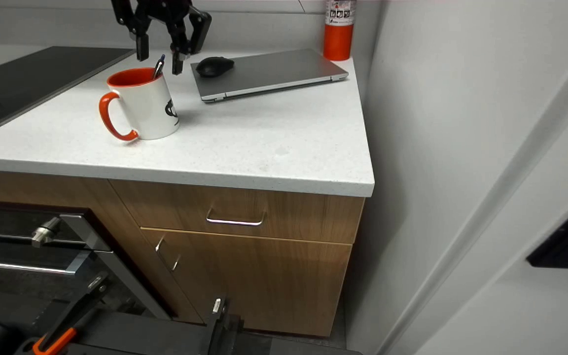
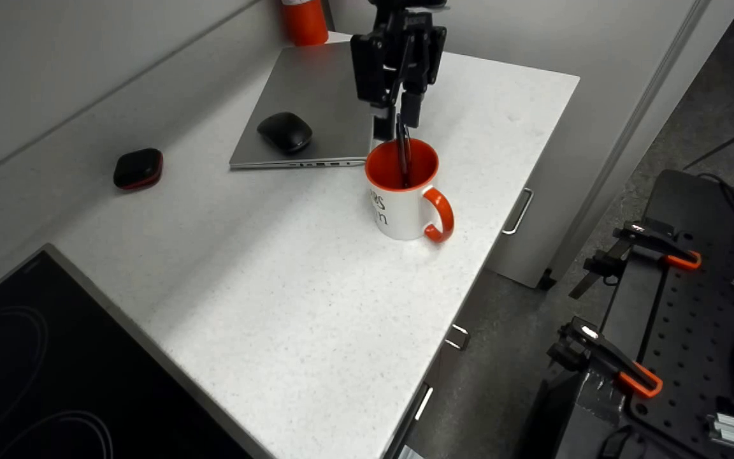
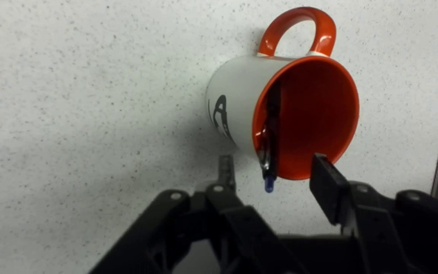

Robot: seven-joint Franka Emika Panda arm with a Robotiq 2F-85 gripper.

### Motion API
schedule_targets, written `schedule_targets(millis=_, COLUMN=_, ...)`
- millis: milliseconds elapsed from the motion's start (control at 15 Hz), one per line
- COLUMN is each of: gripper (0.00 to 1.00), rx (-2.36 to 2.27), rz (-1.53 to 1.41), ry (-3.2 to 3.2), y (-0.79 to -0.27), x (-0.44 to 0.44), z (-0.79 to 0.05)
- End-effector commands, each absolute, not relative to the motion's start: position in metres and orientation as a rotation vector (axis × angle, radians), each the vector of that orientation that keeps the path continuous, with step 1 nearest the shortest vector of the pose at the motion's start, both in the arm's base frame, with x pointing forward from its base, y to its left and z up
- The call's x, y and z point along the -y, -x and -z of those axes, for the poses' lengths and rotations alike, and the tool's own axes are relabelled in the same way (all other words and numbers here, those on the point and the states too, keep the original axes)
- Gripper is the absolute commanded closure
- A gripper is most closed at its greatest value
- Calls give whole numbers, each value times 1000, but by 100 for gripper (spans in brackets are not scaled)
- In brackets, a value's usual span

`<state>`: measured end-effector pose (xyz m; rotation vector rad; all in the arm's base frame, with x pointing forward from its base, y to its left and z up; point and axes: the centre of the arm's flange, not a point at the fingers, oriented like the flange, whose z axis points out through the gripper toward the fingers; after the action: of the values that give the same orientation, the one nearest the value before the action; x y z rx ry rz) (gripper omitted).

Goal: Put the pen on the countertop

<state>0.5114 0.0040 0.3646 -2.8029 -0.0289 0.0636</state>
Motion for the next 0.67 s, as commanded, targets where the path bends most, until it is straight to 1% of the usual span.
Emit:
schedule_targets(millis=0, gripper=74, rx=39, rz=-36, ry=2763, y=-510, x=3, z=-373)
schedule_targets(millis=133, gripper=88, rx=41, rz=-33, ry=2760, y=-510, x=4, z=-374)
schedule_targets(millis=200, gripper=96, rx=42, rz=-31, ry=2760, y=-509, x=5, z=-375)
schedule_targets(millis=267, gripper=100, rx=41, rz=-31, ry=2760, y=-509, x=5, z=-375)
schedule_targets(millis=333, gripper=100, rx=38, rz=-30, ry=2760, y=-509, x=6, z=-376)
schedule_targets(millis=467, gripper=97, rx=30, rz=-21, ry=2756, y=-506, x=7, z=-382)
schedule_targets(millis=600, gripper=97, rx=43, rz=-16, ry=2750, y=-501, x=8, z=-389)
